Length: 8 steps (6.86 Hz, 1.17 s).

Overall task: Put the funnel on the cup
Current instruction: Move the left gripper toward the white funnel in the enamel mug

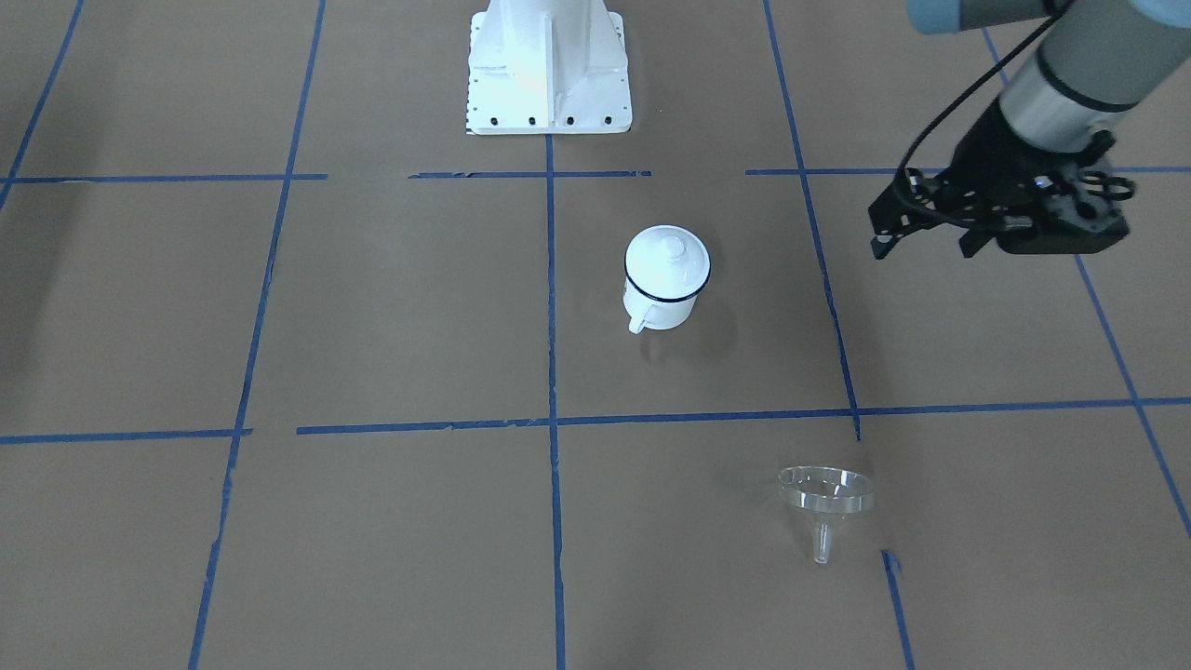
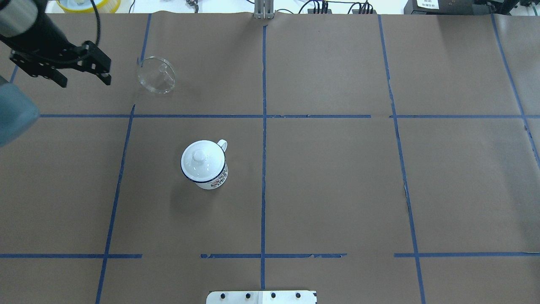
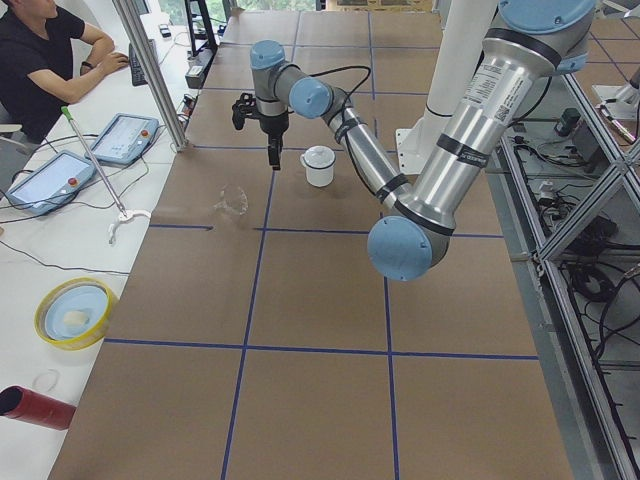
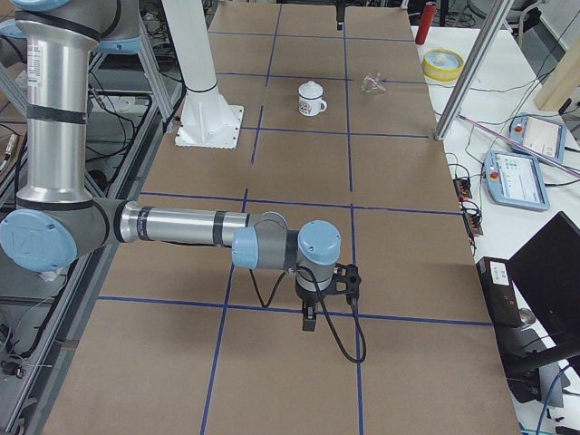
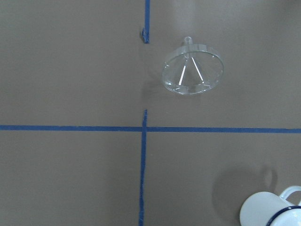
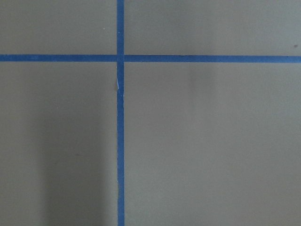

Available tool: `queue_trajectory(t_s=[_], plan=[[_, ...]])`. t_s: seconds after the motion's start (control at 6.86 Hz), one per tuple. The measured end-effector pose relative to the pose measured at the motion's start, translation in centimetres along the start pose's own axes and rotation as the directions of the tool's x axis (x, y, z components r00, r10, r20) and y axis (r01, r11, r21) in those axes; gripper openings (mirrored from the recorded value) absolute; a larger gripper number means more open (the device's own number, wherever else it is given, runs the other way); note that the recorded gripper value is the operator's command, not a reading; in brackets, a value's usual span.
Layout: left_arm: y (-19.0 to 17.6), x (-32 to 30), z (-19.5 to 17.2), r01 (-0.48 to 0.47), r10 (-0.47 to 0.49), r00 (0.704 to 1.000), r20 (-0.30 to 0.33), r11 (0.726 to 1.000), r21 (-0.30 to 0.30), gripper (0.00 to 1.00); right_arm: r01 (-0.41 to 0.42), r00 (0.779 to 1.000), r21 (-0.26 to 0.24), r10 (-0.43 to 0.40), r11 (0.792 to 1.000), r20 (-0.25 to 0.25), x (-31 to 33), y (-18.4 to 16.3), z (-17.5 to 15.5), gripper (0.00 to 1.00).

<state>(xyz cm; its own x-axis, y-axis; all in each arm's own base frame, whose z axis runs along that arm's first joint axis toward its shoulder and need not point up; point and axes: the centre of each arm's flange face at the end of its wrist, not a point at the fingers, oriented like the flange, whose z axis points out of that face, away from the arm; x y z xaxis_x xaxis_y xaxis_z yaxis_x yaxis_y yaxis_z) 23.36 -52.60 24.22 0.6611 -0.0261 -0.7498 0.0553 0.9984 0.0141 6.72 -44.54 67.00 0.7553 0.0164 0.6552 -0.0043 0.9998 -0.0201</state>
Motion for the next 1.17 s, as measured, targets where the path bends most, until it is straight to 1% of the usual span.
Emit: queue_trajectory(t_s=[0.29,0.58,0.73,1.02,1.17], plan=[[1.4,3.8,0.2,-0.002,0.002,1.000,-0.017,1.000,0.006,1.00,0.000,1.000,-0.001,0.000,1.000,0.000,0.0,0.0,0.0,1.00],[3.3,7.6,1.8,0.010,-0.011,0.999,-0.032,1.000,-0.030,1.00,-0.001,1.000,-0.001,0.001,1.000,0.000,0.0,0.0,0.0,1.00],[4.6,9.6,3.4,-0.001,-0.001,1.000,-0.031,0.999,-0.044,1.00,0.000,1.000,-0.001,0.000,1.000,0.000,0.0,0.0,0.0,1.00],[7.1,13.0,7.0,0.002,-0.002,1.000,0.004,1.000,-0.012,1.00,0.000,1.000,0.000,0.000,1.000,0.000,0.0,0.0,0.0,1.00],[8.1,14.3,8.5,0.005,-0.005,1.000,0.019,1.000,-0.010,1.00,0.000,1.000,0.000,0.000,1.000,0.000,0.0,0.0,0.0,1.00]])
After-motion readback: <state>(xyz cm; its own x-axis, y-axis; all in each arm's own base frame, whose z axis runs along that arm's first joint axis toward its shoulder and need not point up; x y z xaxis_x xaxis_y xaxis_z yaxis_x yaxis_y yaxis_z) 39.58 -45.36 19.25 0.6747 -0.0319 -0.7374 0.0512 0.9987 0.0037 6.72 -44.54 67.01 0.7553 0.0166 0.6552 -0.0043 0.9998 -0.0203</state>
